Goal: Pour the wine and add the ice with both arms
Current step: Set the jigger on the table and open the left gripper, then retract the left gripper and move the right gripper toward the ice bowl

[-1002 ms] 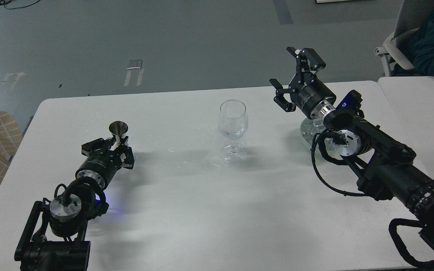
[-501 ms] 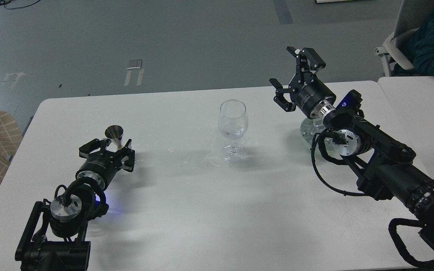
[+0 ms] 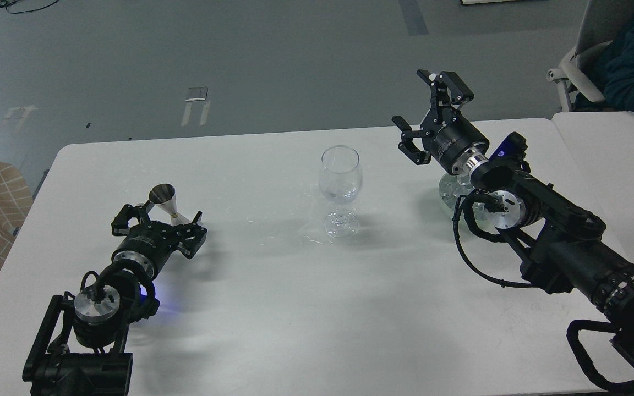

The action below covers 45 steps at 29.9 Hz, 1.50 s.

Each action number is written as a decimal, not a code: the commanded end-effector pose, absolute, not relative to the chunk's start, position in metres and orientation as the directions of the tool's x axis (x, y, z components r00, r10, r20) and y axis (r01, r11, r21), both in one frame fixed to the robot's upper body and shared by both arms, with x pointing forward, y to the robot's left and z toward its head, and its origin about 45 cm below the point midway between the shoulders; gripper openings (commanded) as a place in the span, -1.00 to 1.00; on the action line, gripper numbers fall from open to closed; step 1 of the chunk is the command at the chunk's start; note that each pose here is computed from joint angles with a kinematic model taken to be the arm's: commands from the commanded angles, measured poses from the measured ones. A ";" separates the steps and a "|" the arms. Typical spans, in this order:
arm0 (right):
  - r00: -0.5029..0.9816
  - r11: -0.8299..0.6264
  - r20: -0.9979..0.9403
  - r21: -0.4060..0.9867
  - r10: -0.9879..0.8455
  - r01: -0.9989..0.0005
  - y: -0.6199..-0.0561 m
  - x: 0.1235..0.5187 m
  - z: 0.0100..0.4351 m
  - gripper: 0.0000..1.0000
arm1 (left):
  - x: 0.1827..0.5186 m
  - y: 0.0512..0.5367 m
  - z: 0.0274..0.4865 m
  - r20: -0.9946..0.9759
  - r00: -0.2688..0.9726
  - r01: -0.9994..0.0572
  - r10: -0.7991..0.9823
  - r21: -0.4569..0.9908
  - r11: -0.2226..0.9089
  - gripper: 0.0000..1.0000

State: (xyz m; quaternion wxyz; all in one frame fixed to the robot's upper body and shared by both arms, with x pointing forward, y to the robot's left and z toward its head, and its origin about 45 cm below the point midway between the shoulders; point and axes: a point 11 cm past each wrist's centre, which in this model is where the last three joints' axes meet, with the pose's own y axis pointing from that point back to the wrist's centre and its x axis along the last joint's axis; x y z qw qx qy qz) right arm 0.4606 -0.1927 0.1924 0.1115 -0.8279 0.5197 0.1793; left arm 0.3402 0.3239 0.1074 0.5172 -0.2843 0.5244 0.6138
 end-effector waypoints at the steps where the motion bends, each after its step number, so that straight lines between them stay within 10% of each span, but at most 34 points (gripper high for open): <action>1: 0.396 -0.436 -0.413 0.002 -0.820 -0.900 -0.192 0.460 0.192 1.00 | 0.337 0.324 0.105 -0.894 -0.306 -0.932 0.326 0.351 0.090 0.95; 25: 0.389 -0.426 -0.402 0.002 -0.829 -0.905 -0.201 0.462 0.194 1.00 | 0.313 0.362 0.107 -0.903 -0.305 -0.940 0.304 0.337 0.057 0.95; 45: 0.430 -0.449 -0.289 -0.002 -0.855 -0.894 -0.229 0.464 0.215 1.00 | 0.317 0.500 0.211 -0.583 -0.009 -0.998 0.812 0.054 0.028 0.95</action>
